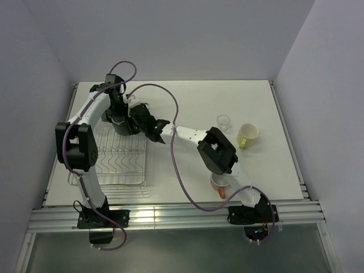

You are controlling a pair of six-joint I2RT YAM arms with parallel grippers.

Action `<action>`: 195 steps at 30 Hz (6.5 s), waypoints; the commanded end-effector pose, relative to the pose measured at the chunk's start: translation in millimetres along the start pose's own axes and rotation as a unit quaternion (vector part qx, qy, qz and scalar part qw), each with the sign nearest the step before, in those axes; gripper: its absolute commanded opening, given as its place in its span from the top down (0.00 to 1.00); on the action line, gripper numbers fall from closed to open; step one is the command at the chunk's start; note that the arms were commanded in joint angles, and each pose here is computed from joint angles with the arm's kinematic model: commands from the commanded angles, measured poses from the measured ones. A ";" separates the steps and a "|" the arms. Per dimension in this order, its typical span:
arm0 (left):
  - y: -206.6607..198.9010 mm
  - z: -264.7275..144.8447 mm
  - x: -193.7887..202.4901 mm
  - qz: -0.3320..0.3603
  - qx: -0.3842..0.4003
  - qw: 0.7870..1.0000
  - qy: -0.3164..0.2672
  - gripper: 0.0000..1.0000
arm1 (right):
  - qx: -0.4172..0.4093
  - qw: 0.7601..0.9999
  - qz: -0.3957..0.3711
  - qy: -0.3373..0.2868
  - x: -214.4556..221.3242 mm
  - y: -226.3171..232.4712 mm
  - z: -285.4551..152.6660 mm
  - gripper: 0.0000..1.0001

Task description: Load the cups into the dish rack

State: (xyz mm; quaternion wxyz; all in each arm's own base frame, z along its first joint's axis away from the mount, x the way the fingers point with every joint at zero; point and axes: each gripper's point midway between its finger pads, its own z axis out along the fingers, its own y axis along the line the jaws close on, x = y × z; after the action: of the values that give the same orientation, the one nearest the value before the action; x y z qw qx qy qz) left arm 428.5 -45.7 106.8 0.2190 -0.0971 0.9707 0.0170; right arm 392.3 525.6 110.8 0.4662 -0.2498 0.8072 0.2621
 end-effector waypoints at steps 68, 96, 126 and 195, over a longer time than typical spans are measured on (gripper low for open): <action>-12.9 -77.6 -45.7 -0.020 0.050 0.993 -0.103 0.01 | 0.066 0.997 -0.025 0.036 38.4 -18.0 22.6 0.85; 1.7 -117.2 -70.0 -0.053 0.035 0.985 -0.163 0.01 | 0.056 0.998 0.002 0.017 27.2 -1.9 24.1 0.50; -0.6 -130.5 -86.3 -0.059 0.047 0.978 -0.196 0.01 | 0.090 0.987 0.029 -0.129 -100.9 -13.0 -129.0 0.37; -106.6 -254.8 17.9 0.014 0.382 0.889 -0.252 0.01 | 0.187 0.962 0.193 0.040 1.0 -132.2 -271.6 1.00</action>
State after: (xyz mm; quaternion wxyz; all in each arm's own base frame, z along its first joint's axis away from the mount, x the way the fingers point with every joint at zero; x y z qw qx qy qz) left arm 338.7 -146.1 293.6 0.4538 -0.0154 0.8622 -0.2244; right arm 290.6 209.0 112.1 0.3476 0.0122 0.9356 0.0608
